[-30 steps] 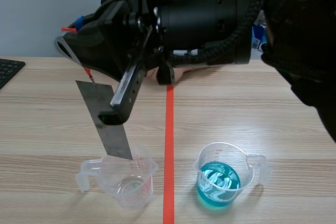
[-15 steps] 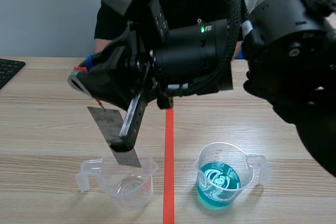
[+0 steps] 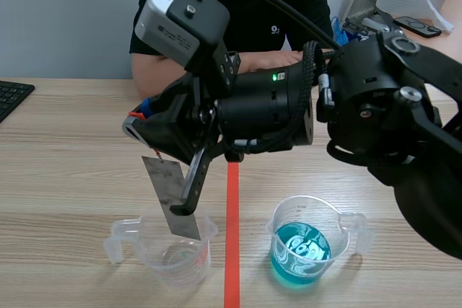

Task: Do the redox reaction experiment.
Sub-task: 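Put the plate into the left beaker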

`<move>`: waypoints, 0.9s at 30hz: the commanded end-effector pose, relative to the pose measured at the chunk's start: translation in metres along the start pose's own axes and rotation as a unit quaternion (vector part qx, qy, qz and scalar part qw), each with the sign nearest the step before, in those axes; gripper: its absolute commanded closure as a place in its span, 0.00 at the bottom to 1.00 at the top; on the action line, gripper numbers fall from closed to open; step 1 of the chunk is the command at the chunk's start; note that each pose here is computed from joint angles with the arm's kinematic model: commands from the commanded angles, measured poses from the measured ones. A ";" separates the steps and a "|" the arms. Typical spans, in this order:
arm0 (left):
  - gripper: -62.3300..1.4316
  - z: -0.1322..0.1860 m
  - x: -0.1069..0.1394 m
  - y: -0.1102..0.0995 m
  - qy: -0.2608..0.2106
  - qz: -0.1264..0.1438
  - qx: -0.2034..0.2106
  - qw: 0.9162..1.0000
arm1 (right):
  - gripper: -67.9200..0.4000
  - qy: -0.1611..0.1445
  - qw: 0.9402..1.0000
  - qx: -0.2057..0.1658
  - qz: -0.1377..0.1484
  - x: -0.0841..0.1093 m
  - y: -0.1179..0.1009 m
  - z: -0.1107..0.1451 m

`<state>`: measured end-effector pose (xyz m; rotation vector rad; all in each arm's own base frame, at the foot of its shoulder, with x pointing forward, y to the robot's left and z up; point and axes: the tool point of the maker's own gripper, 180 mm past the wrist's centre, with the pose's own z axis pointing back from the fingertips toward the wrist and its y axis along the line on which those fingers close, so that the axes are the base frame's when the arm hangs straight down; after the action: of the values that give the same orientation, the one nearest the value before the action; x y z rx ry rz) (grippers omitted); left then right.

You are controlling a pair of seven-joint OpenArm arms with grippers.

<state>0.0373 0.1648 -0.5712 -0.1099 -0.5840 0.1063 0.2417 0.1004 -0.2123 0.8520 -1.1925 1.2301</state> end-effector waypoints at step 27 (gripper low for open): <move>0.93 0.002 0.001 0.002 -0.006 0.000 0.001 1.000 | 0.95 0.023 0.999 0.025 0.032 -0.019 0.010 -0.006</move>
<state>0.0373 0.1648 -0.5712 -0.1099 -0.5840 0.1063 0.2331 0.1029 -0.2404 0.8174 -1.1396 1.3191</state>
